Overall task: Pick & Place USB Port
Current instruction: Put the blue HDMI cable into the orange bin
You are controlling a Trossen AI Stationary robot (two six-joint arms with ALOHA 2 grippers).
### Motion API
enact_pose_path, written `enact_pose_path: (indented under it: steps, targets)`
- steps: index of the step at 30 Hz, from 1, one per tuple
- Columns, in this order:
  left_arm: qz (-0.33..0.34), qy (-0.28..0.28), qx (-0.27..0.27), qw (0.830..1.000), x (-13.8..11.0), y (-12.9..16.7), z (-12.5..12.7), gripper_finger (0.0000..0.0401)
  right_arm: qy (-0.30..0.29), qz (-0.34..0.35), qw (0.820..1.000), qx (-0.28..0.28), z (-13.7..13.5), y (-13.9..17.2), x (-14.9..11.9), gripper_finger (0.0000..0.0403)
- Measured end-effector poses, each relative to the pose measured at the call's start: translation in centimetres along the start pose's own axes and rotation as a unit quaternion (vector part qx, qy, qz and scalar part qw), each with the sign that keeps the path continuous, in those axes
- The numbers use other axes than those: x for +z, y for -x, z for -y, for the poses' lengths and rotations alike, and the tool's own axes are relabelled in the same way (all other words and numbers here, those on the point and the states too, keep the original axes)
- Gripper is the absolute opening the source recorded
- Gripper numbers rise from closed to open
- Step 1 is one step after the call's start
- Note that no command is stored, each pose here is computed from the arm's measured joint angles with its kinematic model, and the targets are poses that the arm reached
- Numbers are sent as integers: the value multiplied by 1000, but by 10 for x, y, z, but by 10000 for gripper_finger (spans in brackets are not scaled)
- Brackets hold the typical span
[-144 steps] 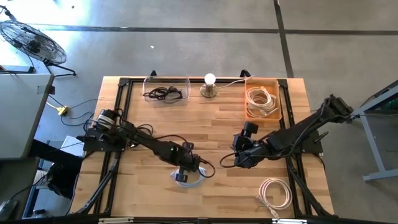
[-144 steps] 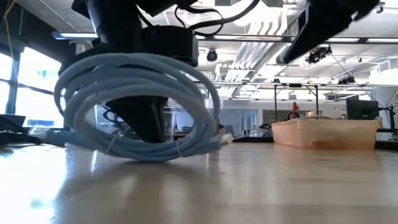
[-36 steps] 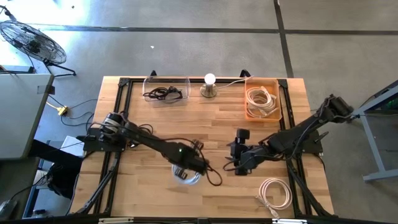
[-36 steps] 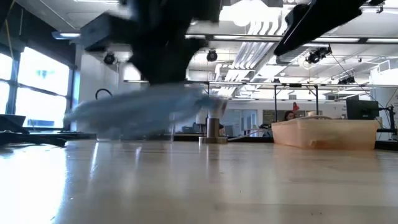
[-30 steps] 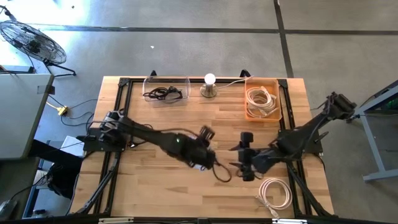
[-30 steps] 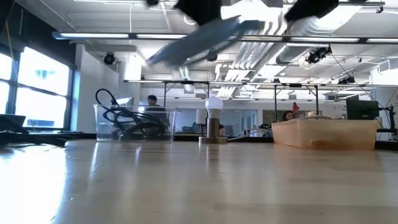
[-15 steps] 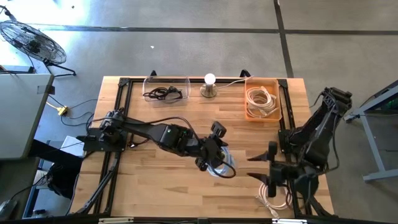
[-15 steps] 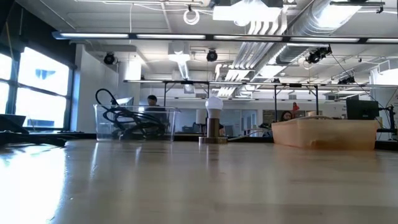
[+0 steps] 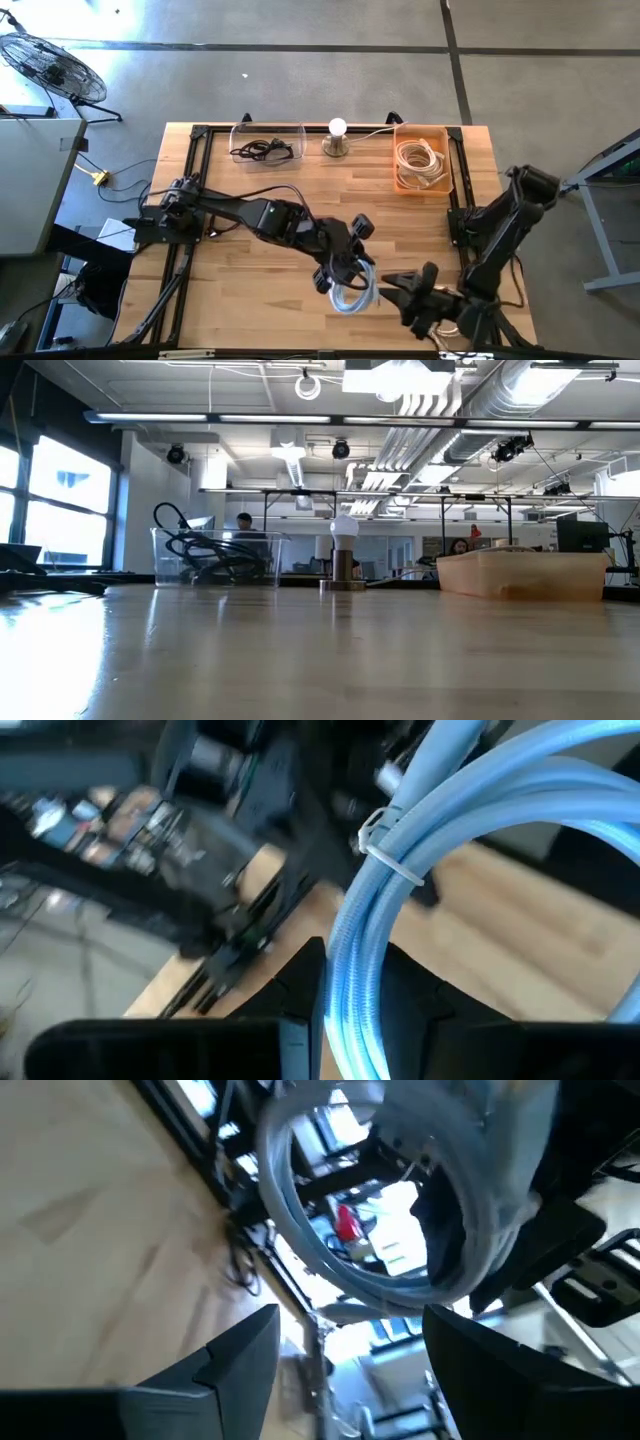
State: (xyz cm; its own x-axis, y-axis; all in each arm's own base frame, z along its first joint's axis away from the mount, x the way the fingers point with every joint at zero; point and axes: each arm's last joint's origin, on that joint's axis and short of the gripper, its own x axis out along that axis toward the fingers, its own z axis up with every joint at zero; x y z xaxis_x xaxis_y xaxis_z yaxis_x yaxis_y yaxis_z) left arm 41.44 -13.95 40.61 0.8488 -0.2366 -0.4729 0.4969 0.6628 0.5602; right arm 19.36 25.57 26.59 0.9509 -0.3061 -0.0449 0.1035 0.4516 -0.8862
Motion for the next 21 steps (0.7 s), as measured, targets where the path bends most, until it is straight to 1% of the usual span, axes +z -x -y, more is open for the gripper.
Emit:
enact_pose_path:
  steps: [3, 5, 8, 11, 15, 21]
  targets:
    - [53, -1, -25, 998, 9, 0, 3, 59, 14, -4, 1000, -7, -9, -8, 2, 238]
    - [92, -16, -31, 995, 19, 2, 8, 59, 29, -4, 1000, -6, -16, -11, 2, 238]
    - [123, -54, -25, 991, 34, 4, 20, 59, 49, -3, 999, -6, -24, -12, 3, 238]
    - [149, -93, -9, 984, 47, 7, 30, 59, 61, 4, 998, -6, -26, -13, 6, 238]
    - [151, -132, 23, 979, 56, 10, 37, 59, 65, 46, 997, 12, -24, -13, 17, 238]
    - [123, -140, 52, 981, 54, 9, 34, 59, 104, 91, 990, 25, -23, -12, 34, 238]
